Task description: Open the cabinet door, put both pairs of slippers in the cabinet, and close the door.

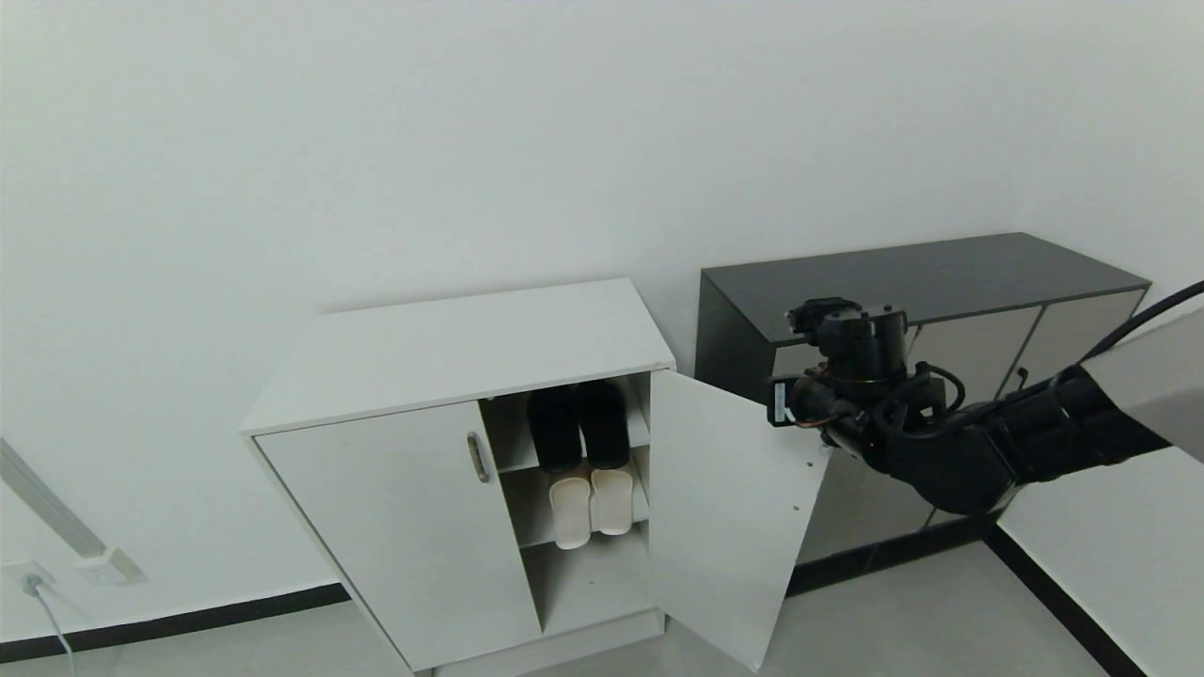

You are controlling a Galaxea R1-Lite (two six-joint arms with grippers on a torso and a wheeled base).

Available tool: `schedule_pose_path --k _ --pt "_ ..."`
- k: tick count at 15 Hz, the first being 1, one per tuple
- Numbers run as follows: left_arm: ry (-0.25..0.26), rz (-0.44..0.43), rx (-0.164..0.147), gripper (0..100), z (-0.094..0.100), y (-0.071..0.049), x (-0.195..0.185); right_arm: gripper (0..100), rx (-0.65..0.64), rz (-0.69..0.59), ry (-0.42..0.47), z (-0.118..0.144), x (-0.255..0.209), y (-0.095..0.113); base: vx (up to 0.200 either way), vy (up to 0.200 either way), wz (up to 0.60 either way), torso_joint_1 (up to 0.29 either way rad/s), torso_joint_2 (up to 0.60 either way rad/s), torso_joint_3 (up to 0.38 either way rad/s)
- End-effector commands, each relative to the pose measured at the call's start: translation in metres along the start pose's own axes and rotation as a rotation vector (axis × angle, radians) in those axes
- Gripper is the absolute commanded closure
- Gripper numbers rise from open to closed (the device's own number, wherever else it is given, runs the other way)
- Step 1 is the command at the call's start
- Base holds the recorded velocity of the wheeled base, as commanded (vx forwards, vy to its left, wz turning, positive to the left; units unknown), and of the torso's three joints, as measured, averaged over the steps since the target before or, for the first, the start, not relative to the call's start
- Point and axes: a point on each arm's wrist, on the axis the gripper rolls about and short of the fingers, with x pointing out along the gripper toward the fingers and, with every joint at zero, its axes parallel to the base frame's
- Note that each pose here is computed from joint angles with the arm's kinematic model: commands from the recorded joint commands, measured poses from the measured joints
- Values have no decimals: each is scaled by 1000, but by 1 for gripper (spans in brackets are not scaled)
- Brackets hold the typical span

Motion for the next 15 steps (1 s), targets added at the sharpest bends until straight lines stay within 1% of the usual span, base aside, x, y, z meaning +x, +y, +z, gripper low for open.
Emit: schedule_pose_path --k 1,3,7,12,15 --pt "0 0 0 100 0 0 0 100 6 -40 36 -14 20 -12 0 0 0 0 0 0" --pt "0 0 0 100 0 0 0 100 47 -35 56 -20 28 -16 0 0 0 0 0 0" --pt "0 0 1 100 0 0 0 100 58 -39 64 -24 40 -25 0 0 0 0 0 0" --pt "0 2 0 100 0 0 0 100 53 -49 86 -35 51 -26 0 0 0 0 0 0" --pt "0 3 0 100 0 0 0 100 54 -54 89 -37 54 -28 0 0 0 0 0 0"
